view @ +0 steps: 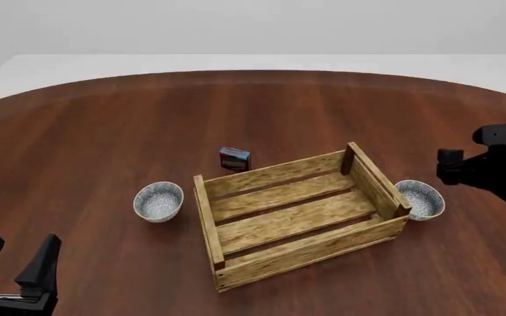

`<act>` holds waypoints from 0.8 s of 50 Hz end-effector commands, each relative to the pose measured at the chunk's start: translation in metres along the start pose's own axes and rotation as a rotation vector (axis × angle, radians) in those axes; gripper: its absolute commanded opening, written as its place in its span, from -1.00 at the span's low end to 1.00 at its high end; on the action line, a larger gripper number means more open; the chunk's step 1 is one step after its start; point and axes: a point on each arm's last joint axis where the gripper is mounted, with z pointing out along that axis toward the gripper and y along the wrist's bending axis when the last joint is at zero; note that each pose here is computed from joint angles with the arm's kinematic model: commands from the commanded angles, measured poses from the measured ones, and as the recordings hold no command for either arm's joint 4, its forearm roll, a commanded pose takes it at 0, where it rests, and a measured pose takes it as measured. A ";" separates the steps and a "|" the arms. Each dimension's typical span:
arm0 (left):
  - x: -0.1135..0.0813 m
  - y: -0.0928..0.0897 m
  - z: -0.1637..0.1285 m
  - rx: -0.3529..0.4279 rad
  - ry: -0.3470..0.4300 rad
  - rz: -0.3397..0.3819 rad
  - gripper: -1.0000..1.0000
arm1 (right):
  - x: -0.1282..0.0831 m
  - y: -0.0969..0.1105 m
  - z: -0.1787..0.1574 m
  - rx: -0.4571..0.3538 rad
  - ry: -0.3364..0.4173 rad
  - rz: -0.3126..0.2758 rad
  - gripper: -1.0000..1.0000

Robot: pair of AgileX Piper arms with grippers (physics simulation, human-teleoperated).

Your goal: Stack the right bowl on the left bowl and place them in the tray.

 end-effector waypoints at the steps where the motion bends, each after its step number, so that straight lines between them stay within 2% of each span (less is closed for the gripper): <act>1: 0.000 0.000 0.000 -0.003 0.000 0.000 1.00 | 0.002 -0.003 0.013 0.009 0.023 0.003 1.00; 26: 0.000 0.000 -0.005 -0.007 -0.006 0.000 1.00 | 0.024 -0.008 0.047 0.021 0.091 0.005 1.00; 40: 0.000 0.000 -0.006 -0.005 -0.008 0.001 1.00 | 0.043 -0.008 0.070 0.023 0.133 0.010 1.00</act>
